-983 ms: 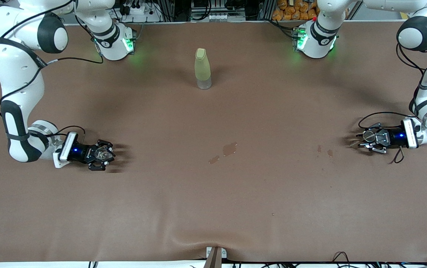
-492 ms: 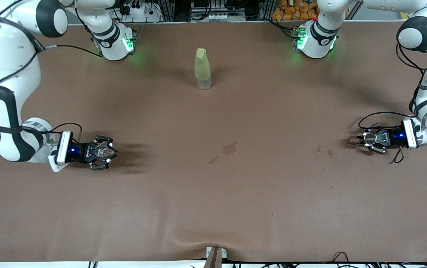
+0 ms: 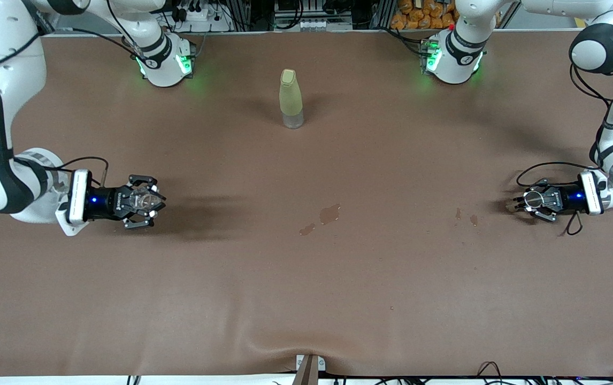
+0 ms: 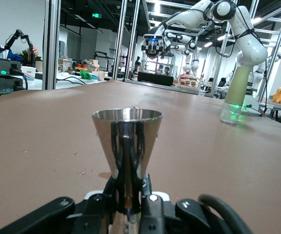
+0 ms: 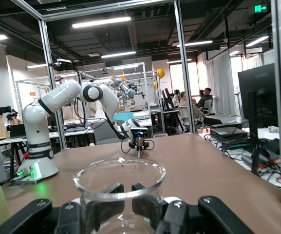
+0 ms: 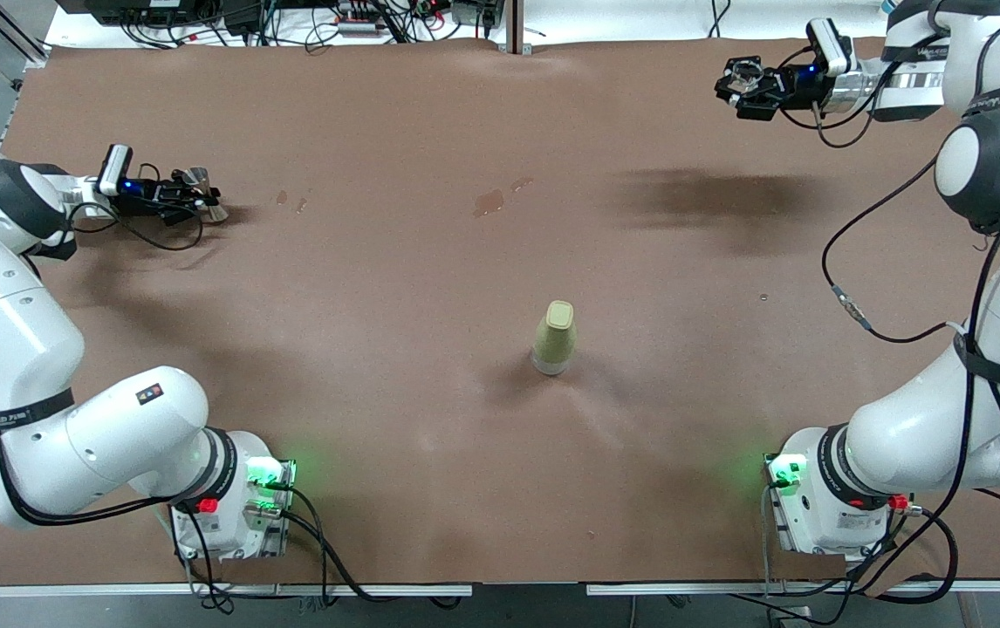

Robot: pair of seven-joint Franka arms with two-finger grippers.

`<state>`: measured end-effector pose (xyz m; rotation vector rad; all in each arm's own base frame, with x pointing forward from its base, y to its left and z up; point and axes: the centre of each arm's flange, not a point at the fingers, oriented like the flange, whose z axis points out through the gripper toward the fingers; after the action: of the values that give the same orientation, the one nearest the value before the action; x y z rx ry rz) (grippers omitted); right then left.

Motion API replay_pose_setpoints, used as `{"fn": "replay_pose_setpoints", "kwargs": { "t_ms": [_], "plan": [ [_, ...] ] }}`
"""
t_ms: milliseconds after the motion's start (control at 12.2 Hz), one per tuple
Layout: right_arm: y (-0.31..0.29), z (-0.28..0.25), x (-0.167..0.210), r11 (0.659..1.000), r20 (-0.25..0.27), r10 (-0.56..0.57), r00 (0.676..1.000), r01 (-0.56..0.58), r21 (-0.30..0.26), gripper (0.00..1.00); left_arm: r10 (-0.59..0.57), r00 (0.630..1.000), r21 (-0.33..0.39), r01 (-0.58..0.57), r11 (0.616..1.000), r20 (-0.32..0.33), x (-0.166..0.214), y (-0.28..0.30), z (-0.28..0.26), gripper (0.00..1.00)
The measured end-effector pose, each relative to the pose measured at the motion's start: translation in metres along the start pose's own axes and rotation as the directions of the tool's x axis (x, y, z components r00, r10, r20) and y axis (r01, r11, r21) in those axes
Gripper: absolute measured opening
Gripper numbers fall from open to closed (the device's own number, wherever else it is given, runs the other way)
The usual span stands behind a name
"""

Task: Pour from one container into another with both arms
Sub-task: 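Lift the beaker with the right gripper while the left gripper lifts the jigger, then move the beaker and jigger together toward the table middle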

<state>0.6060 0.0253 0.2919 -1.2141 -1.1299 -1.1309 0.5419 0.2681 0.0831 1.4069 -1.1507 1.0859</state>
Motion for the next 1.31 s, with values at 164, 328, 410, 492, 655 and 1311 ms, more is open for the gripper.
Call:
{"fn": "replay_pose_setpoints", "kwargs": {
  "t_ms": [164, 328, 410, 492, 655, 1311],
  "plan": [
    [-0.003, 0.01, 0.032, 1.0, 0.001, -0.008, 1.0, 0.008, 0.017, 0.17, 0.013, 1.0, -0.016, -0.012, 1.0, 0.006, 0.006, -0.007, 0.008, 0.21],
    [-0.007, 0.02, 0.063, 0.999, 0.003, -0.011, 1.0, 0.011, 0.031, 0.17, 0.017, 1.0, -0.063, -0.016, 0.998, 0.013, 0.017, -0.022, 0.037, 0.21],
    [-0.01, 0.024, 0.075, 1.0, 0.008, -0.005, 1.0, 0.005, 0.031, 0.17, 0.01, 1.0, -0.085, -0.008, 0.996, 0.014, 0.024, -0.033, 0.059, 0.21],
    [-0.013, 0.027, 0.085, 1.0, 0.015, 0.001, 1.0, -0.001, 0.023, 0.17, 0.007, 1.0, -0.096, -0.006, 0.995, 0.006, 0.032, -0.044, 0.083, 0.21],
    [-0.022, 0.033, 0.097, 1.0, 0.03, 0.008, 1.0, -0.008, 0.005, 0.17, 0.026, 0.999, -0.118, -0.029, 0.993, -0.028, 0.049, -0.065, 0.141, 0.21],
    [-0.032, 0.077, 0.069, 0.998, 0.082, 0.066, 0.994, -0.064, -0.026, 0.17, 0.109, 0.993, -0.204, -0.115, 0.972, -0.039, 0.096, -0.092, 0.375, 0.21]
  ]
}}
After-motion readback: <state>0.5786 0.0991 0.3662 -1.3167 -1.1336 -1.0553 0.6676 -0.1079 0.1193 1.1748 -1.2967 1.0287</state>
